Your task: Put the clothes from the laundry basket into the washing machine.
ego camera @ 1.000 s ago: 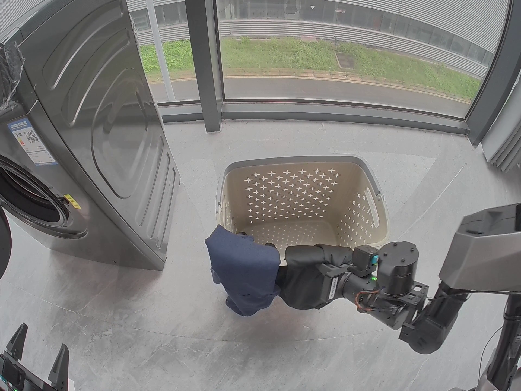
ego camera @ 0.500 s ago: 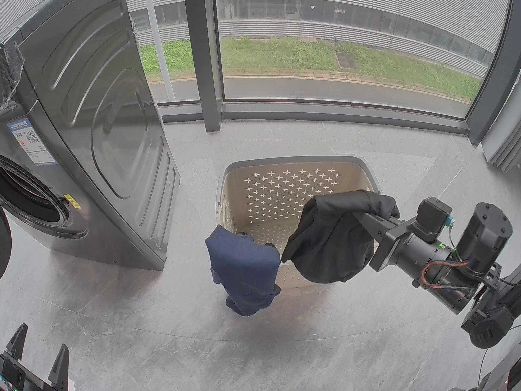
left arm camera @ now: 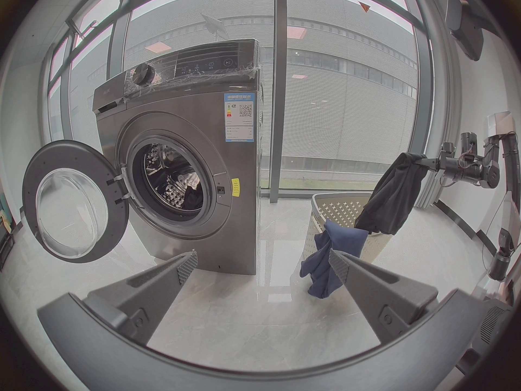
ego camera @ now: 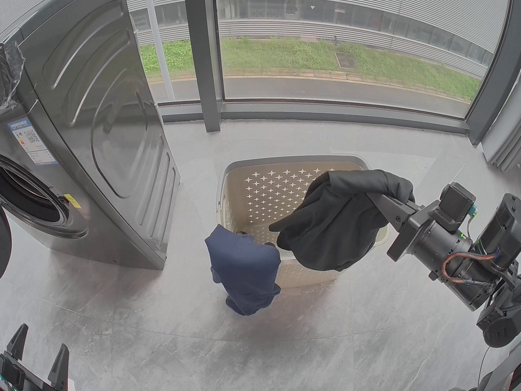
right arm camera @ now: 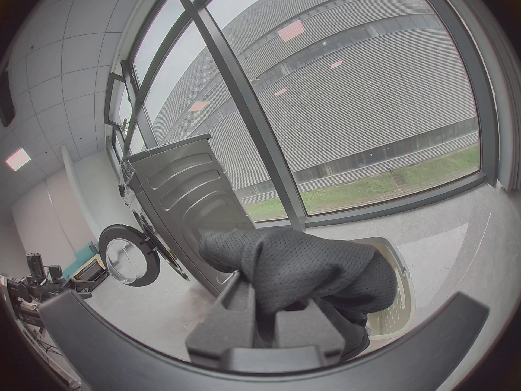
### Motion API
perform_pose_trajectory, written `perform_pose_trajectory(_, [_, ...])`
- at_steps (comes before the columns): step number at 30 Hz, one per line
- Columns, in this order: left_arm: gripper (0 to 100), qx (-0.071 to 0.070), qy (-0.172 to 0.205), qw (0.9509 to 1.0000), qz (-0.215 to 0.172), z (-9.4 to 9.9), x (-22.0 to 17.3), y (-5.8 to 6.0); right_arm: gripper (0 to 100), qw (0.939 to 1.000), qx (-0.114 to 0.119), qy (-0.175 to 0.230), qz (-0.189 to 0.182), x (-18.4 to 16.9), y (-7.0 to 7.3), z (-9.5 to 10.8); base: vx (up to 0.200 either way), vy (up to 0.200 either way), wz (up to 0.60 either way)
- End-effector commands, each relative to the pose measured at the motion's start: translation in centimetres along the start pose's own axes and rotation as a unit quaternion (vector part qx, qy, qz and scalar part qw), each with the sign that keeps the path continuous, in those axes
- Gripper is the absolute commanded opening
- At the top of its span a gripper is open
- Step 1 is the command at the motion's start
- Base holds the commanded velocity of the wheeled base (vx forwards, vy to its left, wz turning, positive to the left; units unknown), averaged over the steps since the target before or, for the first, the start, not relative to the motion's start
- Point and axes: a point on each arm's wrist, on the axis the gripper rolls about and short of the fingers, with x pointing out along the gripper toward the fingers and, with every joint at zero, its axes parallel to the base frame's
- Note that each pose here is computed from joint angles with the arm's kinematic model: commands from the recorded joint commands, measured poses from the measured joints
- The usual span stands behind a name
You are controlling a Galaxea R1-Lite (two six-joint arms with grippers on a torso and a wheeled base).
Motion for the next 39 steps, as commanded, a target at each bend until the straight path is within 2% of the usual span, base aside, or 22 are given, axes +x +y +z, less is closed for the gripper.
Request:
perform_pose_trajectory(1, [100,0.000,0.002,1.0000,0.000,-0.5,0.0,0.0,0,0.9999,0.001,-0.010,0.003,-0.2,0.1,0.5,-0.200,0.000,0.00])
perform_pose_trajectory(22, [100,-0.002,0.001,1.0000,0.002,-0.5,0.0,0.0,0,1.0000,0.003,-0.001,0.010,0.3,0.4,-0.5,-0.200,0.000,0.00])
perform_pose_trajectory(25, [100,-0.004,0.002,1.0000,0.003,-0.5,0.0,0.0,0,0.9999,0.003,0.009,0.011,0.6,0.4,-1.2,0.000,0.000,0.00])
perform_pose_trajectory(31, [100,-0.004,0.002,1.0000,0.002,-0.5,0.0,0.0,0,0.9999,0.003,0.003,0.012,1.2,0.5,-1.5,0.000,0.000,0.00])
perform_pose_trajectory(39, [100,-0.005,0.002,1.0000,0.003,-0.5,0.0,0.0,0,0.9999,0.004,-0.001,0.013,1.1,0.5,-1.3,0.000,0.200,0.00])
